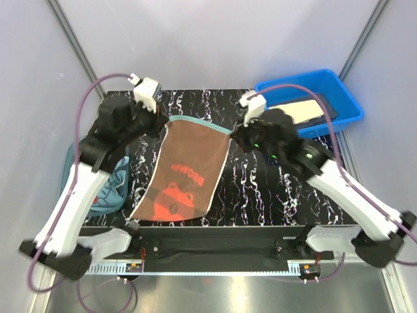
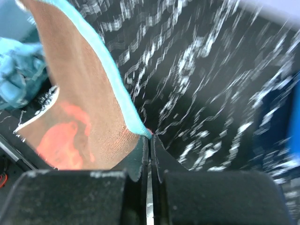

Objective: Fold and stack the towels
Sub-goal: Flatten out the crumpled towel

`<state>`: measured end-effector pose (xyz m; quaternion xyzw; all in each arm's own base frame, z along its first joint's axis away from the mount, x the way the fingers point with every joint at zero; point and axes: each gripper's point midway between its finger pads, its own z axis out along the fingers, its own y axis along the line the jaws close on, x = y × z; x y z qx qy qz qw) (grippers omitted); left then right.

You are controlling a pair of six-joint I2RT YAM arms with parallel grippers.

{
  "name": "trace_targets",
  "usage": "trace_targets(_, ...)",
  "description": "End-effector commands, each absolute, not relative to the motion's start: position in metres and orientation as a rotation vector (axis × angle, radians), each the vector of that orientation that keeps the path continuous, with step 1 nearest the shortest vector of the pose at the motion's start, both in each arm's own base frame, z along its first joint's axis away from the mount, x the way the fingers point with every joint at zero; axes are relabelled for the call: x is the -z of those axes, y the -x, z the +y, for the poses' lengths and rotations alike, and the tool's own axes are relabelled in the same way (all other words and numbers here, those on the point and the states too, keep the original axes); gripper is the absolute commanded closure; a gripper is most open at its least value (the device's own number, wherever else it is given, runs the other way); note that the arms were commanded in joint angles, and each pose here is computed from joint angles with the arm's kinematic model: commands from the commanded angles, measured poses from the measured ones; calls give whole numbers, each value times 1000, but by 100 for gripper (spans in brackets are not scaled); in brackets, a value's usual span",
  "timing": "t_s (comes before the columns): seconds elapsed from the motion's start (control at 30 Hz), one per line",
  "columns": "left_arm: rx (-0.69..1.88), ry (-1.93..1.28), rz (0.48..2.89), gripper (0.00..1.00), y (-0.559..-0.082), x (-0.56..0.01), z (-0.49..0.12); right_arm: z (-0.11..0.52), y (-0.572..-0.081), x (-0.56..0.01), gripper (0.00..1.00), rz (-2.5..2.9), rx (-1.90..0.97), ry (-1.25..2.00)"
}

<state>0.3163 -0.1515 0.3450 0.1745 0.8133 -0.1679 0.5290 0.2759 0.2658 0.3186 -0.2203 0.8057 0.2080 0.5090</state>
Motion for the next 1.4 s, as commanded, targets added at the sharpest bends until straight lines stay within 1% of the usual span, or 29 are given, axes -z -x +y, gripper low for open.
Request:
trace_targets(0.0,450,-639,1807,100,-266,-375,-168,227,-248,-341,100,1887,-366,754)
trace_targets(0.03,482,-646,1785,100,-257,-380,-172,219,-235,-354,100,1844,-396,770)
trace_targets(0.07,501,-642,1726,100,-242,-395,-170,215,-229,-361,100,1808,-397,799)
trace_targets(0.2,598,-660,1597,100,-205,-424,-173,204,-193,-383,100,1671,-493,903)
trace_targets(0.43,736,-751,1448,100,-167,-460,-182,191,-135,-424,100,1444,-667,988)
trace_targets(0.67,948,-896,1297,100,-125,-499,-202,191,-104,-467,100,1240,-751,1057)
trace_targets(0.83,972,-893,1187,100,-103,-536,-195,181,-76,-514,100,1020,-802,1038)
trace_targets(0.87,979,-902,1138,100,-93,-550,-192,181,-73,-518,100,996,-807,1037)
trace_targets(1.0,1010,-911,1080,100,-83,-570,-192,184,-70,-543,100,894,-812,1021)
trace_targets(1.07,987,-895,1111,100,-91,-568,-192,186,-75,-544,100,889,-790,1025)
trace_targets(1.13,928,-866,1158,100,-109,-561,-192,191,-98,-536,100,949,-711,1008)
trace_targets(1.23,798,-784,1315,100,-157,-531,-191,196,-152,-512,100,1075,-494,994)
trace_targets(1.27,704,-731,1371,100,-179,-520,-185,198,-167,-504,100,1107,-439,992)
trace_targets(1.3,645,-712,1429,100,-201,-506,-186,202,-195,-489,100,1180,-349,972)
trace_targets(1.37,516,-639,1536,100,-238,-483,-179,206,-225,-471,100,1221,-209,991)
